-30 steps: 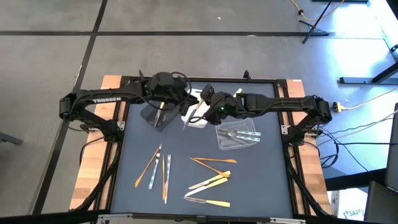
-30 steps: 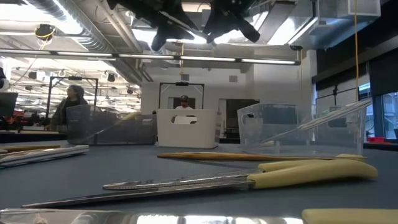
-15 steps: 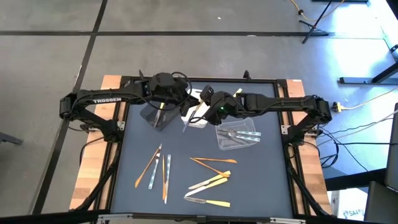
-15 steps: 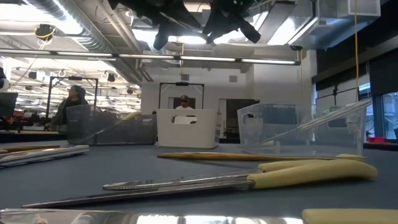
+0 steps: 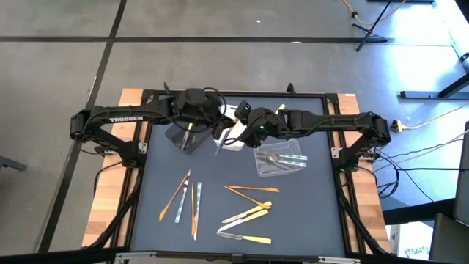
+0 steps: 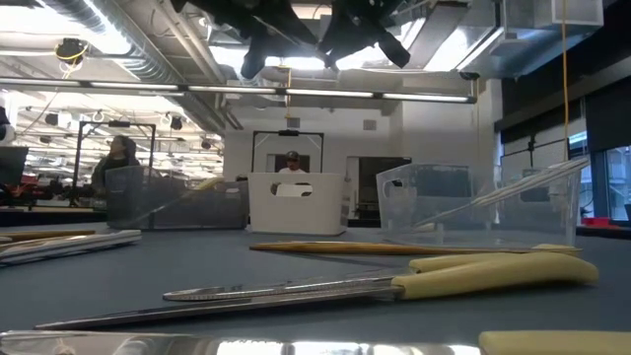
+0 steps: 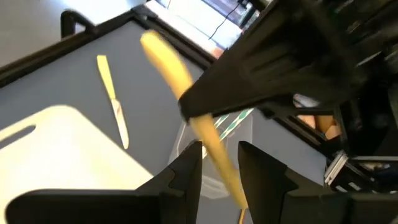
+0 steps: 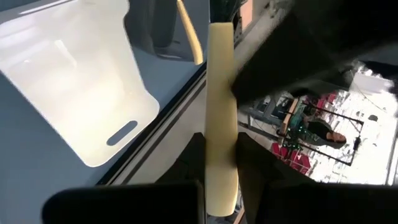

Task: Sort silverware by color (type)
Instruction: Put the yellow knife into the black bin

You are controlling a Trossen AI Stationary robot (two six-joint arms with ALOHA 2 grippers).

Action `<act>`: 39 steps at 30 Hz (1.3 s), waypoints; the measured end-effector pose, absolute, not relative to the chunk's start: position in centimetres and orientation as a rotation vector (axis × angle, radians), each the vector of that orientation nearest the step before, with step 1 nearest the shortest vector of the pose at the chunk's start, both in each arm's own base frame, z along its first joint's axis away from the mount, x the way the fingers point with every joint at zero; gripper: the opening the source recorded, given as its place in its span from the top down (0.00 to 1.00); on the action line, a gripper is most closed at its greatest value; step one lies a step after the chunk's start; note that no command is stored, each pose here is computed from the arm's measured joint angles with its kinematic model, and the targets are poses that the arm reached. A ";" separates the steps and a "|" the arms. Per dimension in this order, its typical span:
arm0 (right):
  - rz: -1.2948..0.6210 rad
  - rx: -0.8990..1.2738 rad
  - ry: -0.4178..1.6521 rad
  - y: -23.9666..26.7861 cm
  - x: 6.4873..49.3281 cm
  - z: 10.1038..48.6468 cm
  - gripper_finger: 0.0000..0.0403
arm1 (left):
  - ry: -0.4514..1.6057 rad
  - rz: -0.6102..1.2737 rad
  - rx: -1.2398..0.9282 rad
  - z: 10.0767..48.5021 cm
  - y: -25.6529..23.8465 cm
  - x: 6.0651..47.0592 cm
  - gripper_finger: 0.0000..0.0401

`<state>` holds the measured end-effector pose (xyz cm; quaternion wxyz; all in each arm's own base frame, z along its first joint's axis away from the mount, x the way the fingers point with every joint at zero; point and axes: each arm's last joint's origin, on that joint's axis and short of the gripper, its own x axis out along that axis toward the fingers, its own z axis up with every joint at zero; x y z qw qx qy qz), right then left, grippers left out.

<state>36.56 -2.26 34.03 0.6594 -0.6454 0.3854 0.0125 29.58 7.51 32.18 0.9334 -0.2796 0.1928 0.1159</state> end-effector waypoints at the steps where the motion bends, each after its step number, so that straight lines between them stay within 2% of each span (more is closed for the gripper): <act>1: 0.028 -1.461 0.873 -2.3 36.6 34.0 0.90 | 0.395 0.242 -0.571 32.2 7.5 29.6 0.76; 29: 0.101 -1.542 0.793 -2.1 36.9 34.3 0.90 | 0.430 0.255 -0.598 31.8 7.5 29.4 0.76; 39: 0.101 -1.543 0.795 -2.1 36.9 34.3 0.90 | 0.437 0.268 -0.595 31.7 7.5 29.4 0.90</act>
